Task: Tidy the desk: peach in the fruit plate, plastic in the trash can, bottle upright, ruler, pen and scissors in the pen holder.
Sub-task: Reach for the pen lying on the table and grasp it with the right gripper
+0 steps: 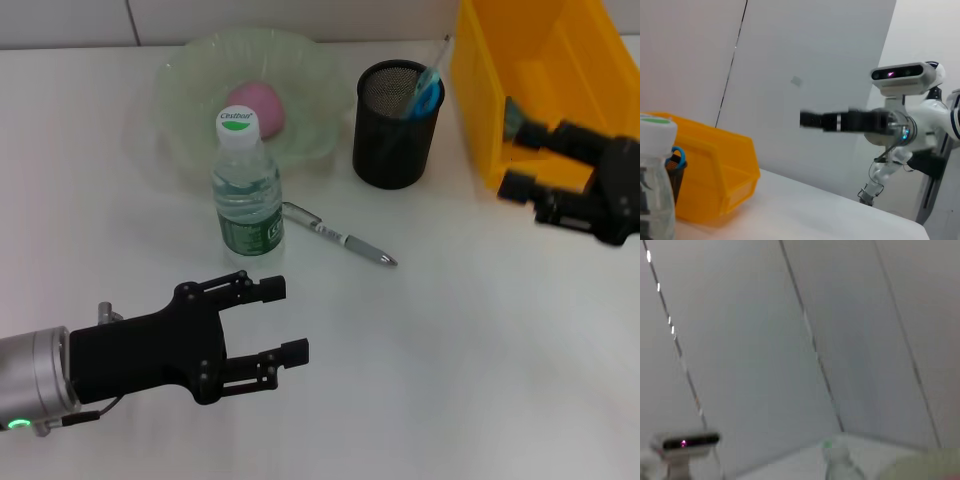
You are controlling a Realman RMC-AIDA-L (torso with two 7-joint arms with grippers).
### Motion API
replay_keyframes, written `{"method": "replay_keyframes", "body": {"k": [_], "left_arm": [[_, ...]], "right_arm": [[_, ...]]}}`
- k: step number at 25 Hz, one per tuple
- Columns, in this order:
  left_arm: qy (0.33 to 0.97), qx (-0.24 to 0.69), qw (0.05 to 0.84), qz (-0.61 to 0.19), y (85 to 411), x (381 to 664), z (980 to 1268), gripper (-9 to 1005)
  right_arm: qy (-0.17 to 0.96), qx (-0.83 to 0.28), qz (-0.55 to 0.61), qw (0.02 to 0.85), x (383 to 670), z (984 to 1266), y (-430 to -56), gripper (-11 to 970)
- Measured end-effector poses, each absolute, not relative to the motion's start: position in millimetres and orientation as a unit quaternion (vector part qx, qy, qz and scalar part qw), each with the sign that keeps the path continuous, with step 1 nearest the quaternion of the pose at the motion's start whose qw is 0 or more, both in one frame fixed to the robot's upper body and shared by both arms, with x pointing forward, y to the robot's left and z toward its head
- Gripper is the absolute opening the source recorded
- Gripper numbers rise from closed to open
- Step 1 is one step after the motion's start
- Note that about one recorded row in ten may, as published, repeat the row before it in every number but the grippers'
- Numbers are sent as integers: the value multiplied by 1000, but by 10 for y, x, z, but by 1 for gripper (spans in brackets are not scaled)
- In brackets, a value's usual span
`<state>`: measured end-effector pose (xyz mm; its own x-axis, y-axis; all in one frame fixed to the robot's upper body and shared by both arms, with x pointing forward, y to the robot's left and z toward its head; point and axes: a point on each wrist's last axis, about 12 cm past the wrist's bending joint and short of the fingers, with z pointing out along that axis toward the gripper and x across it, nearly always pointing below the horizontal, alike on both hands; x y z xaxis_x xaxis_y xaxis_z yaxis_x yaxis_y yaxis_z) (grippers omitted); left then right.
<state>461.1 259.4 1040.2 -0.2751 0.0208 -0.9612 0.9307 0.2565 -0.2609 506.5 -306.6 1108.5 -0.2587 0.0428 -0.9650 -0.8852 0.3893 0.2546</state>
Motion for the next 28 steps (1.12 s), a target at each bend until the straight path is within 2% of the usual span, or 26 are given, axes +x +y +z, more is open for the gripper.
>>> {"method": "replay_keyframes", "body": {"k": [1, 4, 5, 7, 9, 10, 11, 15, 21, 28], "left_arm": [[636, 374, 471, -483, 2590, 4615, 10405, 770], [636, 375, 469, -485, 2585, 4625, 10414, 770], [636, 375, 469, -485, 2587, 4624, 10414, 770], [637, 375, 468, -485, 2591, 4620, 10412, 770], [637, 374, 468, -485, 2590, 4613, 10408, 770], [637, 374, 468, -485, 2592, 4612, 10407, 770], [637, 374, 468, -485, 2588, 4611, 10407, 770], [637, 374, 468, -485, 2590, 4602, 10401, 770], [637, 375, 467, -485, 2588, 4590, 10393, 770], [637, 376, 468, -483, 2601, 4583, 10392, 770]], "right_arm": [[654, -322, 449, 517, 5065, 11085, -3066, 783], [696, -359, 435, 444, 5198, 11206, -2983, 783], [729, -384, 412, 389, 5355, 11335, -2856, 782], [748, -390, 395, 364, 5437, 11390, -2787, 782], [782, -400, 355, 319, 5612, 11500, -2602, 781], [808, -417, 309, 278, 5796, 11592, -2353, 781], [808, -417, 309, 278, 5796, 11592, -2353, 780], [836, -445, 236, 217, 6102, 11714, -1792, 777], [841, -472, 185, 188, 6210, 11696, -1448, 771], [840, -488, 148, 184, 6257, 11485, -1192, 765]]}}
